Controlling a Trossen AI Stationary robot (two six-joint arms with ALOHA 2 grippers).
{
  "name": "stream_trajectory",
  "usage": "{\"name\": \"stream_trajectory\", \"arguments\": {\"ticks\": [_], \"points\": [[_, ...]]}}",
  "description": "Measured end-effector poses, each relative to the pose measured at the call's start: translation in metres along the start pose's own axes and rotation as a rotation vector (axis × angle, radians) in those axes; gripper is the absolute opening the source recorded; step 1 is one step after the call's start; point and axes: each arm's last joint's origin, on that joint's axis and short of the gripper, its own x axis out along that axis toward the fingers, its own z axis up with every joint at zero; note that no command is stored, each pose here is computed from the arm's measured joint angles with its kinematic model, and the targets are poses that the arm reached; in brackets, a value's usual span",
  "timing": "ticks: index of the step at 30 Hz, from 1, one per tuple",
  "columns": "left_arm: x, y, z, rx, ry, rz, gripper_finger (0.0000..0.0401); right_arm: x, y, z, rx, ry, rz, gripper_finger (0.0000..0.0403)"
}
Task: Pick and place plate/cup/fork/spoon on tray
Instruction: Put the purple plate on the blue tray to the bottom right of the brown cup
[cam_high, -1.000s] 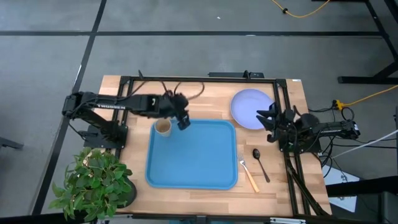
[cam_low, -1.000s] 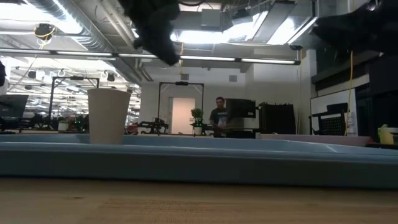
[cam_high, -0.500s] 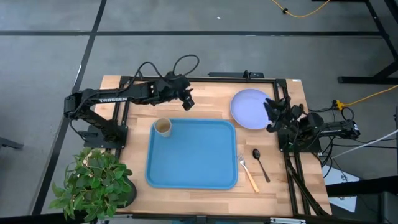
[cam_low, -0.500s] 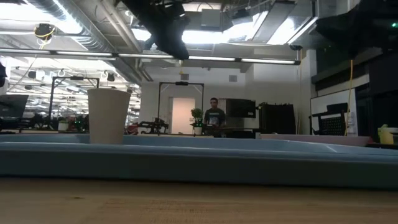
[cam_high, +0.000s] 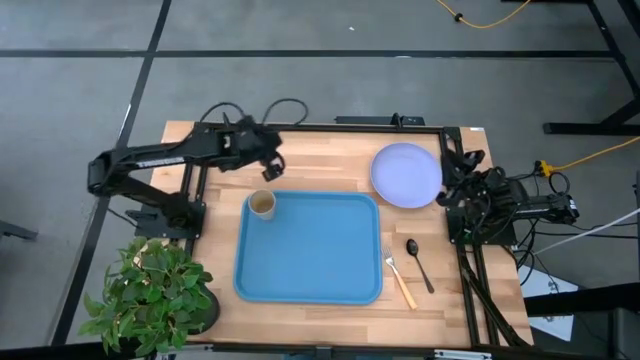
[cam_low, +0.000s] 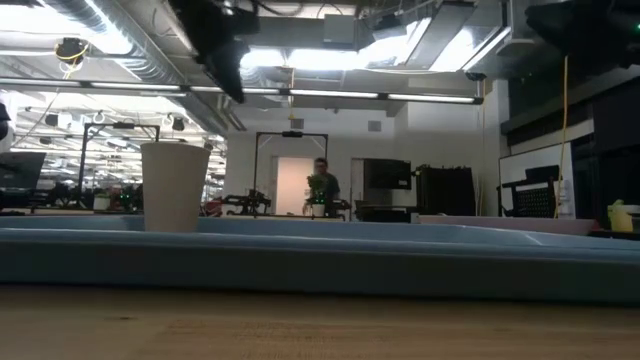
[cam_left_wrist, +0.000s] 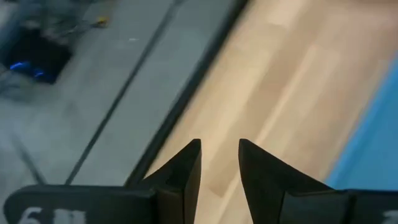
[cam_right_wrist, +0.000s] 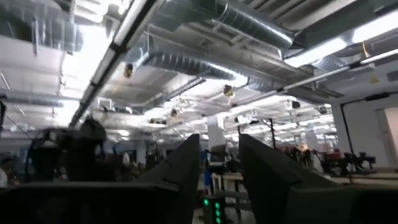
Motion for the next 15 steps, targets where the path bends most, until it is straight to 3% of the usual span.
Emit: {"name": "stream_trajectory", "arguments": {"ticks": [2,6,15], "points": [[-0.011,-0.001,-0.013,-0.010,-0.021,0.030,0.0101,0.000,0.000,-0.002,-0.008,0.023,-0.022,0.0117],[-0.019,-0.012,-0.046,-0.051,-0.127,-0.025,0.0101,0.000,-0.001,-0.003,0.017,0.044,-0.066,0.0117],[-0.014,-0.022,-0.124,-0.261,-0.522,-0.162,0.0101,0.000,-0.001,-0.003,0.115,0.045,-0.074,0.0117]]}}
